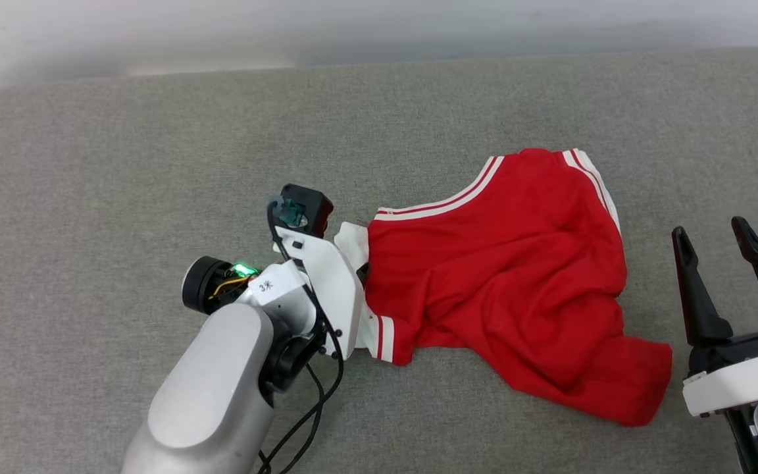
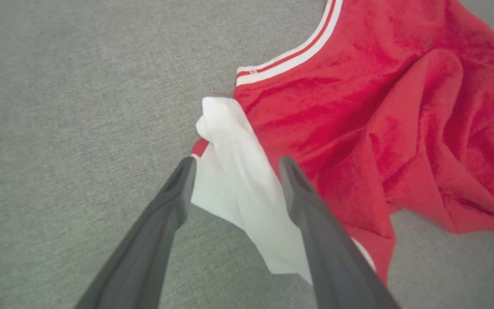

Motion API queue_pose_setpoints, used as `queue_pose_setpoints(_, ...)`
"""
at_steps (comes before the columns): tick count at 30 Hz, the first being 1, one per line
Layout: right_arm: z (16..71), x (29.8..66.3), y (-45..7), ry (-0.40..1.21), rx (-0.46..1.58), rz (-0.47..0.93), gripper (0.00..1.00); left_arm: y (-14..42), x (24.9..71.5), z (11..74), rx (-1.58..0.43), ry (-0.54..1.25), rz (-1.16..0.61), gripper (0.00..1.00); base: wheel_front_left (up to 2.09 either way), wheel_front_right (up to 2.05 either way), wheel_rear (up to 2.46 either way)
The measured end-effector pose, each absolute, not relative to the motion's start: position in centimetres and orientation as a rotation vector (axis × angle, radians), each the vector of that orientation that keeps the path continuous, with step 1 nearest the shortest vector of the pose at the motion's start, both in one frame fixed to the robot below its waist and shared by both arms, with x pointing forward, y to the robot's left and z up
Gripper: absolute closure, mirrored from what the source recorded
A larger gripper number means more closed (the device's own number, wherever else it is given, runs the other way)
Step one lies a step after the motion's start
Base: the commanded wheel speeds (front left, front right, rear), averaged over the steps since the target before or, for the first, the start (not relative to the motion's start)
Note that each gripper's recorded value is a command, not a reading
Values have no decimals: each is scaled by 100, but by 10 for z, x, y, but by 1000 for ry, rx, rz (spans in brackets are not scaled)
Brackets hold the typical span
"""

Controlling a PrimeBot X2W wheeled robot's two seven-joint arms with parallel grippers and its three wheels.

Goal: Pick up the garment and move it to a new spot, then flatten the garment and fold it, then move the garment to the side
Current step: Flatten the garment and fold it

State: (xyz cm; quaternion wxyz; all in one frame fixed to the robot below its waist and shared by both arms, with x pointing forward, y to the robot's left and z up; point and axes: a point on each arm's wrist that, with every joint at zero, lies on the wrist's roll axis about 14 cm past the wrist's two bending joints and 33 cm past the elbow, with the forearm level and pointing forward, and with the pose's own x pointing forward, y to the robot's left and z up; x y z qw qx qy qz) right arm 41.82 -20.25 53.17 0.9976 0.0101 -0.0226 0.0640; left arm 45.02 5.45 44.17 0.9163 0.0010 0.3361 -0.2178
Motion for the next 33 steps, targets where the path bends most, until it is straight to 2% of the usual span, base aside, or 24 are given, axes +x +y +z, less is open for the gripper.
queue_pose_setpoints(10, 510, 421, -204, 8, 28, 117, 0, 50, 442, 402, 37, 824, -459, 2, 0, 0, 0)
queue_pose_setpoints(11, 509, 421, -203, 11, 29, 119, 0, 50, 441, 399, 38, 833, -457, 69, 0, 0, 0)
queue_pose_setpoints(12, 508, 421, -202, 13, 31, 122, 0, 51, 440, 397, 38, 836, -455, 100, 0, 0, 0)
queue_pose_setpoints(19, 506, 423, -197, 18, 34, 136, 0, 66, 455, 419, 12, 682, -399, 100, 0, 0, 0)
queue_pose_setpoints(26, 513, 428, -182, 9, 36, 179, 0, 117, 468, 467, -30, 436, -273, 100, 0, 0, 0)
queue_pose_setpoints(29, 514, 428, -175, 13, 34, 199, 0, 152, 460, 466, -47, 410, -187, 100, 0, 0, 0)
queue_pose_setpoints(33, 507, 427, -168, 39, 39, 214, 0, 184, 437, 440, -77, 463, -109, 100, 0, 0, 0)
